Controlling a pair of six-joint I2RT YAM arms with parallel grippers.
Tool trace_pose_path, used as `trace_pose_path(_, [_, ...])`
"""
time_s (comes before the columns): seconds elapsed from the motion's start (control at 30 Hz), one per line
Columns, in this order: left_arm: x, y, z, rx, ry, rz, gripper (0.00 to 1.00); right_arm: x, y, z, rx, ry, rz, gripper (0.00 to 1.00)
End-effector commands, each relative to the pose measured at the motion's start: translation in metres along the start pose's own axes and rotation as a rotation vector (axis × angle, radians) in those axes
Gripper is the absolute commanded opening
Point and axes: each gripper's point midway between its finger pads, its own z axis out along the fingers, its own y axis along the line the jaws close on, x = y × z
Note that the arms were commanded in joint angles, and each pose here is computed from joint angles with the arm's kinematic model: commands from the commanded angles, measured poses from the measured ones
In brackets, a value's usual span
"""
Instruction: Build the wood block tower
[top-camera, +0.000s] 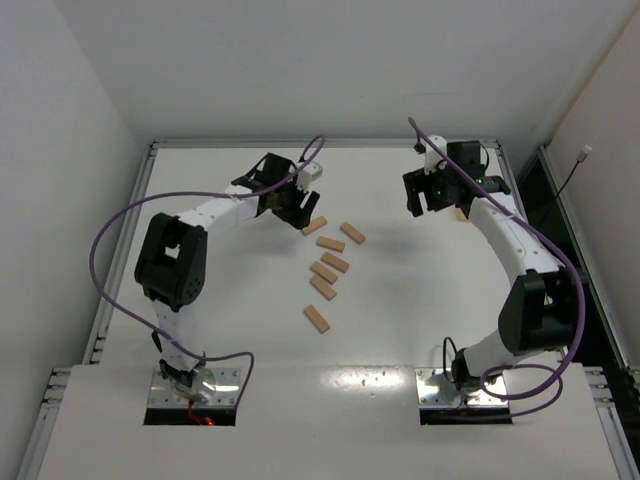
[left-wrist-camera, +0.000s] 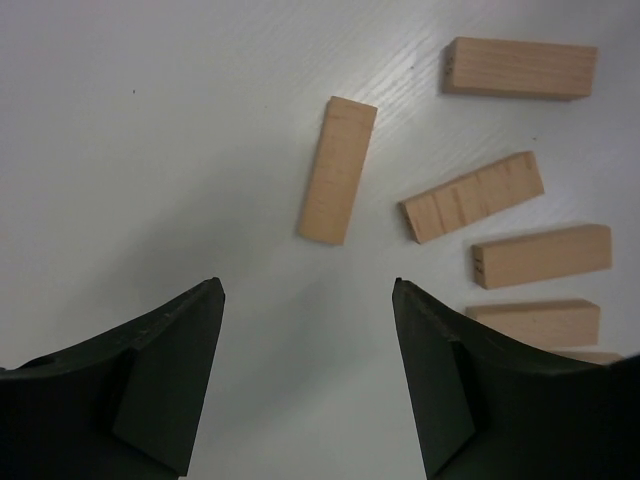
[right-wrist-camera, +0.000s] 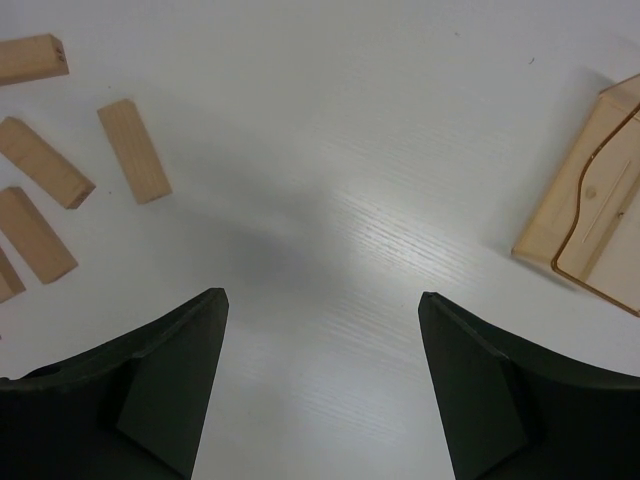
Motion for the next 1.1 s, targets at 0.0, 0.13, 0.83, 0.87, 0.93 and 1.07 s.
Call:
trace_pose_path(0.0, [-0.019, 0.013, 0.007, -0.041, -0.013, 0.009, 0.65, -0.019, 0.003, -0.012, -0.001, -0.076, 0.01, 0.74])
trace_pose_path(0.13, [-0.022, 0.009, 0.033, -0.02, 0.012, 0.03, 0.65, -0.015, 0.004, -0.009, -0.005, -0.058, 0.013, 0.74])
trace_pose_path(0.83, [0.004, -0.002, 0.087, -0.021, 0.11, 0.084, 0.65, -0.017, 0.005, 0.004, -0.054, -0.035, 0.037, 0.72])
trace_pose_path(0.87, [0.005, 0.0, 0.09, -0.029, 0.114, 0.084, 0.64, -0.017, 0.005, 0.004, -0.054, -0.035, 0.037, 0.71])
trace_pose_path(0.93, [0.006, 0.001, 0.094, -0.028, 0.119, 0.093, 0.57, -0.017, 0.005, 0.004, -0.054, -0.035, 0.037, 0.71])
trace_pose_path(1.07, [0.017, -0.004, 0.104, -0.016, 0.15, 0.095, 0.4, -0.012, 0.006, 0.007, -0.058, -0.018, 0.041, 0.7])
